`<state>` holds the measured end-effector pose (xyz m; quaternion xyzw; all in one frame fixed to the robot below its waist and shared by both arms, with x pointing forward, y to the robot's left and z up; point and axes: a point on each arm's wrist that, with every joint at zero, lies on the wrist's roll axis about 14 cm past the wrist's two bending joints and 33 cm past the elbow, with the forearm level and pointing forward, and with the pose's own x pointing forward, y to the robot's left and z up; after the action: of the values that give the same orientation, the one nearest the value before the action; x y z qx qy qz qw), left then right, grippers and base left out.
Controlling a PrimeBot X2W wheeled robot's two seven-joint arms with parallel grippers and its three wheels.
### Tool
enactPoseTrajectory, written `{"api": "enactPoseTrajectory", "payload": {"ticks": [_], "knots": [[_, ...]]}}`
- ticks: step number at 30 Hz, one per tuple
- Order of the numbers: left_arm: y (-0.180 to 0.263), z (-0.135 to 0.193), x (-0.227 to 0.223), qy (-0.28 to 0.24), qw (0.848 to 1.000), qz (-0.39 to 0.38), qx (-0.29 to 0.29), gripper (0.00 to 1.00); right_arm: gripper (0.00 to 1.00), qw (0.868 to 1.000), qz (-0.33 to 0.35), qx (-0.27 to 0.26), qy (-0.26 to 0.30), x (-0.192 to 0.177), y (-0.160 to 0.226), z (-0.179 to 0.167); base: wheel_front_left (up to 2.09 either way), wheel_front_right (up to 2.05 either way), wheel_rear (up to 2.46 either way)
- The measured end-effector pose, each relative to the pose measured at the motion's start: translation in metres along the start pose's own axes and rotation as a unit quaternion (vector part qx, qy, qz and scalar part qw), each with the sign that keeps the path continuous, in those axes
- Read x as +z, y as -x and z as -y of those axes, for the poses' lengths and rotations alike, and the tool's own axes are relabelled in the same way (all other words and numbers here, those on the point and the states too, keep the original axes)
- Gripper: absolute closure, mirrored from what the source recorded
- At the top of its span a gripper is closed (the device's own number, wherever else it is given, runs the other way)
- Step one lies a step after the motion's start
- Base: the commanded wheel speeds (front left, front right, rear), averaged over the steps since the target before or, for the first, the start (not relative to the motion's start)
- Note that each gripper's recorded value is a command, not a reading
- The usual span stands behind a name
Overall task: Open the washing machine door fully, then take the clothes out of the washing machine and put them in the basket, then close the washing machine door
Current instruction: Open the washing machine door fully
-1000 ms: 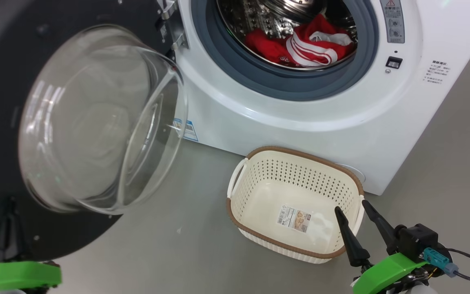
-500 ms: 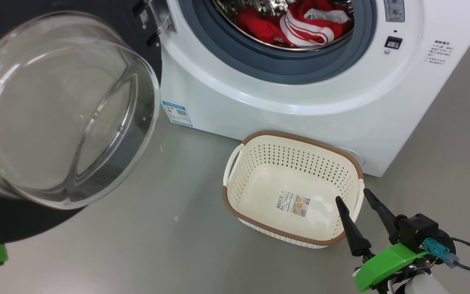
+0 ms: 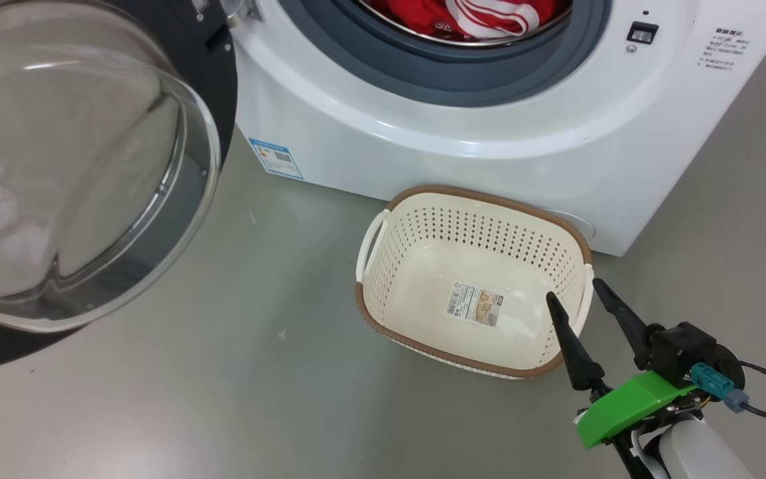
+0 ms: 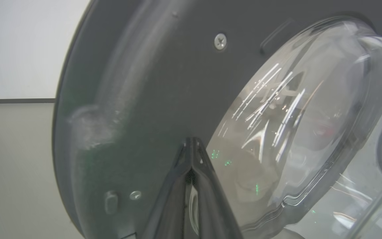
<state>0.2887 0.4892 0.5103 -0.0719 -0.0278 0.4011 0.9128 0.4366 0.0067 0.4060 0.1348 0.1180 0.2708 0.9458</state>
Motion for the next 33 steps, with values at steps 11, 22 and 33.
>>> {"api": "enactPoseTrajectory", "payload": {"ticks": [11, 22, 33], "knots": [[-0.005, 0.001, -0.004, 0.005, 1.0, -0.008, 0.005, 1.0, 0.0, 1.0, 0.001, -0.004, 0.001, 0.001, -0.001, 0.003, 0.0, 0.0, 0.0], [0.008, -0.004, 0.0, 0.013, 1.0, -0.003, -0.004, 1.0, 0.0, 1.0, 0.018, 0.002, 0.011, 0.017, 0.002, -0.005, 0.0, 0.0, 0.0], [0.045, 0.006, -0.014, 0.017, 0.999, -0.007, -0.037, 0.14, 0.0, 0.999, 0.035, 0.003, 0.018, 0.032, 0.01, -0.012, 0.0, 0.0, 0.0]]}}
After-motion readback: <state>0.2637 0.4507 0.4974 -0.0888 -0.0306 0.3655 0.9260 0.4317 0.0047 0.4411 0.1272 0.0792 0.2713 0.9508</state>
